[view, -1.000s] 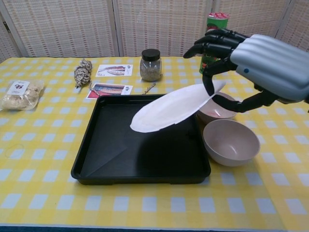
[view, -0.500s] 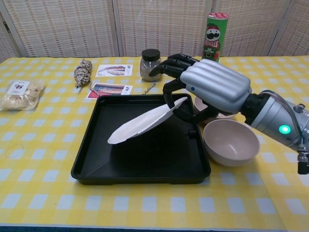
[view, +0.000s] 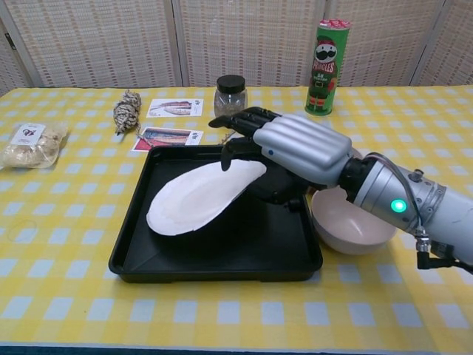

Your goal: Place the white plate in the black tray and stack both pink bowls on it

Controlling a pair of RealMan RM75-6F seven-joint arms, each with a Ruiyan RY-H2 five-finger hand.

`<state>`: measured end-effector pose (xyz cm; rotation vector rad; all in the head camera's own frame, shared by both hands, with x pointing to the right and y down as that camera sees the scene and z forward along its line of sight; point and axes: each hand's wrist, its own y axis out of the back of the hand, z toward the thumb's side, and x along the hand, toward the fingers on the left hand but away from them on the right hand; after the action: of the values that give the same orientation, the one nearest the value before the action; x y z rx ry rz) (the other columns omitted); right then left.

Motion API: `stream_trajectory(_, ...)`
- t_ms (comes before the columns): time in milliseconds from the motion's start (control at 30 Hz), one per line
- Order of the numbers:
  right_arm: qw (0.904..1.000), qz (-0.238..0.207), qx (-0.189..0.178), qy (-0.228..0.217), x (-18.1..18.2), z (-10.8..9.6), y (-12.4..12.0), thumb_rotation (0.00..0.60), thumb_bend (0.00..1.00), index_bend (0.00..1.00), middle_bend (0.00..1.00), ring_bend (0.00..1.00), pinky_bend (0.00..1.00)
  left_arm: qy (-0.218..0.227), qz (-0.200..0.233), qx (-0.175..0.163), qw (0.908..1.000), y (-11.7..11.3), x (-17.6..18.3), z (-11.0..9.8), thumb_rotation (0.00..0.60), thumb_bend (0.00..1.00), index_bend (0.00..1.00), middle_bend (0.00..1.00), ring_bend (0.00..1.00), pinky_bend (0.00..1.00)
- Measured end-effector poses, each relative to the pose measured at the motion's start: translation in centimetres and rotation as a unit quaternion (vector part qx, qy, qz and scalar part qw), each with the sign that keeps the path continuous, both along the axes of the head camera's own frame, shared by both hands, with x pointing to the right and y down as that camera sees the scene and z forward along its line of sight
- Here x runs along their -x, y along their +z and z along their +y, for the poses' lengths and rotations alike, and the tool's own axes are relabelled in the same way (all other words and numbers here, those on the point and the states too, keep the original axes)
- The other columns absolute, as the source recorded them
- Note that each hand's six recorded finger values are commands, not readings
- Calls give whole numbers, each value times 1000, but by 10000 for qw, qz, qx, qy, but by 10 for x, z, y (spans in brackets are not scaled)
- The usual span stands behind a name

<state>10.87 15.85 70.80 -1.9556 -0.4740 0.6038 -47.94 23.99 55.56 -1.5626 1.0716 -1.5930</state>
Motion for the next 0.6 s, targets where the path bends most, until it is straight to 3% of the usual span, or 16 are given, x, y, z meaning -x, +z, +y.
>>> stream_trajectory(167, 9995, 112, 284, 19, -2, 2, 1, 600, 483, 83, 0, 0, 0, 36, 18, -2, 10000, 1, -1, -1, 600, 411, 0, 0, 0, 0)
stream_trajectory(333, 9984, 259, 497, 24, -7, 5, -2, 600, 482, 15, 0, 0, 0, 45, 13, 23, 10000, 2, -2, -1, 600, 411, 0, 0, 0, 0)
stream_trajectory(600, 9946, 363, 965, 101, -10, 8, -10, 600, 414, 0, 0, 0, 0, 48, 36, 18, 10000, 2, -2, -2, 600, 411, 0, 0, 0, 0)
